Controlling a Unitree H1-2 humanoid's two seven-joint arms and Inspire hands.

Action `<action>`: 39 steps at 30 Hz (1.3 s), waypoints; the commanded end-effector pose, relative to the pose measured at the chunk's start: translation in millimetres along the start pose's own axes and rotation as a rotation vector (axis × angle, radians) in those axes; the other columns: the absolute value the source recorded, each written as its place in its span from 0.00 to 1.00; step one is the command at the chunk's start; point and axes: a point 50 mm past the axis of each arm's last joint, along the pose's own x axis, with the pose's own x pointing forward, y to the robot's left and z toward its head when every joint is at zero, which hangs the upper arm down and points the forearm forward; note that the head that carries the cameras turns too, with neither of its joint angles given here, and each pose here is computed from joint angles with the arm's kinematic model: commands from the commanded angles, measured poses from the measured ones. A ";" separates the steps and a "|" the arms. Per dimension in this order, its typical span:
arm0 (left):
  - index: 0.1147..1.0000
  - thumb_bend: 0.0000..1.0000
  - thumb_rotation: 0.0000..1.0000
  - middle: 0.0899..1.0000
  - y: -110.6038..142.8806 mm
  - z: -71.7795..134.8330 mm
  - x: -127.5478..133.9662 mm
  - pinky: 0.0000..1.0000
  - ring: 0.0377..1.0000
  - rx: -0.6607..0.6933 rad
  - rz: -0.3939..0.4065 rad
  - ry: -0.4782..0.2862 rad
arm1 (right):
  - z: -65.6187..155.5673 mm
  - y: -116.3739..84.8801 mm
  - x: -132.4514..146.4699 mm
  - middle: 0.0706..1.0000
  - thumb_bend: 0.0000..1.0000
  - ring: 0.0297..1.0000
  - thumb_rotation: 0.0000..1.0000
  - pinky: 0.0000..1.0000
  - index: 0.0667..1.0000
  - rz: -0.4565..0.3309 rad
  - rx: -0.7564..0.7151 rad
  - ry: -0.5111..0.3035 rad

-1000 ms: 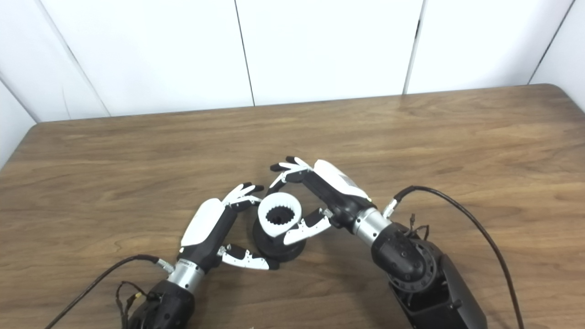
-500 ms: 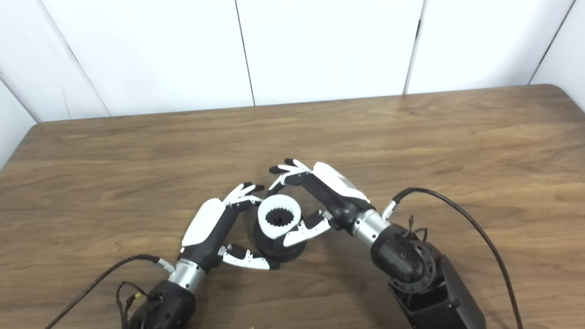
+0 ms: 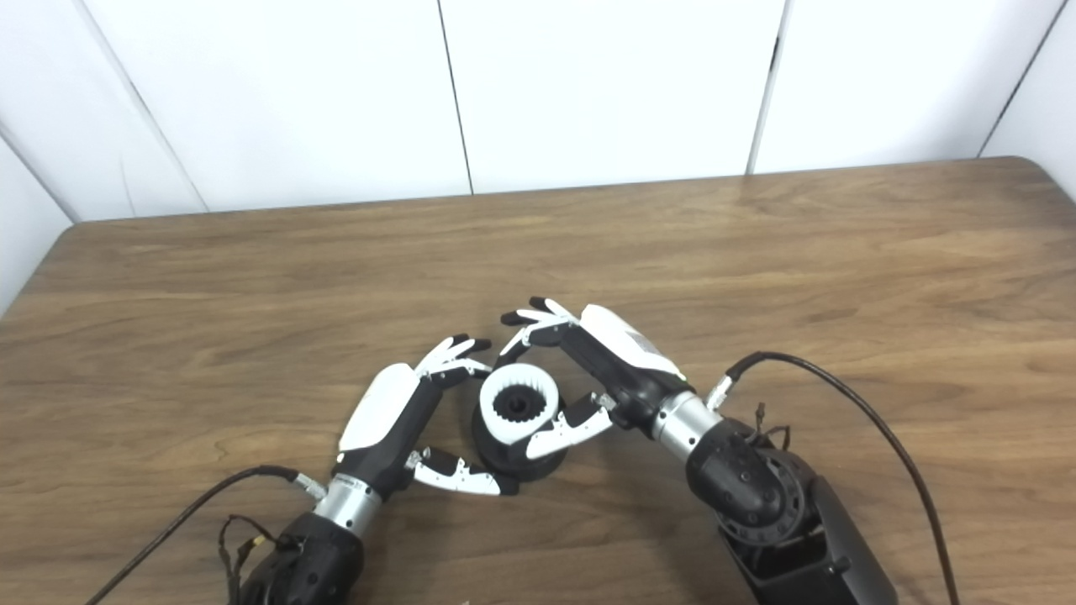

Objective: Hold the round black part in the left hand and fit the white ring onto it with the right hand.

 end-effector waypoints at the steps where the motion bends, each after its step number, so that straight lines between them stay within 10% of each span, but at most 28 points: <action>1: 0.54 0.85 0.21 0.89 0.2 -3.3 0.2 0.85 0.96 0.005 -0.011 0.012 | 6.9 -9.6 3.1 0.89 0.52 1.00 0.15 0.97 0.46 -0.039 -0.030 -0.050; 19: 0.54 0.85 0.19 0.90 1.2 -2.2 0.3 0.86 0.97 -0.011 -0.006 0.004 | 1.1 -7.5 5.0 0.88 0.52 1.00 0.15 0.97 0.46 -0.022 -0.065 -0.033; 20: 0.54 0.84 0.20 0.90 1.1 -2.1 0.0 0.86 0.97 -0.009 -0.007 0.007 | 0.4 -7.7 6.0 0.88 0.72 0.99 0.23 0.96 0.58 -0.019 -0.061 -0.028; 23: 0.56 0.85 0.20 0.90 1.1 -2.6 -0.6 0.86 0.97 -0.010 -0.007 0.010 | -1.3 -8.5 8.4 0.88 0.91 0.98 0.28 0.93 0.67 -0.012 -0.061 -0.019; 39: 0.79 0.98 0.29 0.88 3.0 -1.7 1.5 0.88 0.95 -0.042 0.003 0.019 | -10.6 -13.1 11.2 0.88 1.00 0.96 0.33 0.86 0.73 -0.009 -0.038 0.014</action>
